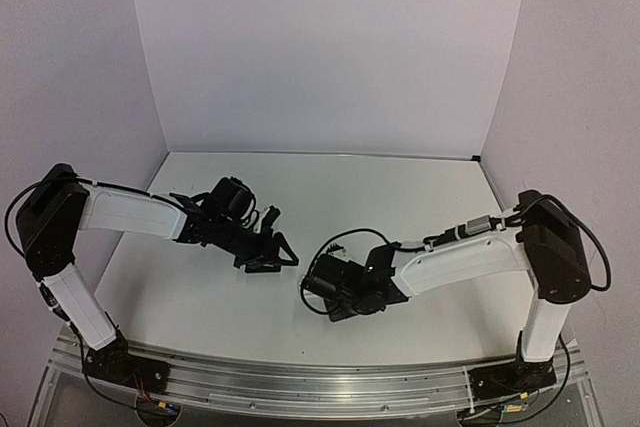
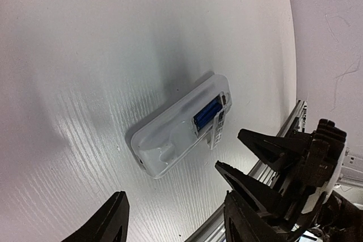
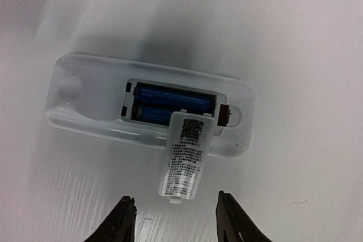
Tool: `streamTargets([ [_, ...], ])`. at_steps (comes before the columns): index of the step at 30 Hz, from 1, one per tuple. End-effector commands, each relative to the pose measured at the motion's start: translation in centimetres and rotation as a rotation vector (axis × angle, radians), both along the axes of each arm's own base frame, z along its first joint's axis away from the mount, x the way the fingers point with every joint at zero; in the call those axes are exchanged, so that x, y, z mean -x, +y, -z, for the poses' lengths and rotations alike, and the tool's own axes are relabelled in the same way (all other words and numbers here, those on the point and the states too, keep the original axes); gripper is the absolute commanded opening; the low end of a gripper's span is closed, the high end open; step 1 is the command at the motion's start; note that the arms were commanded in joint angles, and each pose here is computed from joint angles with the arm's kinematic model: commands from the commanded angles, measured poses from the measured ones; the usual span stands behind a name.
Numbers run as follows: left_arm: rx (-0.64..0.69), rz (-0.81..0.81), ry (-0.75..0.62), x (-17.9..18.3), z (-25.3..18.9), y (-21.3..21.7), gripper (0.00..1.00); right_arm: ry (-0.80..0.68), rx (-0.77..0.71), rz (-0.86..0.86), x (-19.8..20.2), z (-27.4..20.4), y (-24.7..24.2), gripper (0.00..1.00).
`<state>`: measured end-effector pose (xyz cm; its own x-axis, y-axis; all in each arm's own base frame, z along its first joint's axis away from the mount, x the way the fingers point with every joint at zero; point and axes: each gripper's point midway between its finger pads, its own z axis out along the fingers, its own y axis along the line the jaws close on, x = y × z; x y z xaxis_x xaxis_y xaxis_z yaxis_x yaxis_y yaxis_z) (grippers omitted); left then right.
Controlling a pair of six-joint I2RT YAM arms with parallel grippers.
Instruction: Load the batteries into the remote control
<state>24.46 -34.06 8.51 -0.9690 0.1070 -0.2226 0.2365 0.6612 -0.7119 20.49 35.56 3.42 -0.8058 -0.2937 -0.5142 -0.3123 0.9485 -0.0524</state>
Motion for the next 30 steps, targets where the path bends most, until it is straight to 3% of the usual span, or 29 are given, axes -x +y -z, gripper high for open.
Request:
streamTargets([
  [1, -0.009, -0.007, -0.033, -0.7, -0.9, 0.7, 0.59, -0.063, -0.010, 0.073, -0.8, -0.1, 0.2, 0.43],
  [23, -0.015, -0.028, -0.026, -1.4, -0.6, 2.1, 0.58, -0.042, 0.030, 0.082, -0.3, 2.4, -0.2, 0.32],
  [30, -0.013, -0.026, -0.031, -1.2, -0.5, 2.3, 0.58, -0.086, 0.037, 0.046, -0.7, 1.7, -0.6, 0.17],
])
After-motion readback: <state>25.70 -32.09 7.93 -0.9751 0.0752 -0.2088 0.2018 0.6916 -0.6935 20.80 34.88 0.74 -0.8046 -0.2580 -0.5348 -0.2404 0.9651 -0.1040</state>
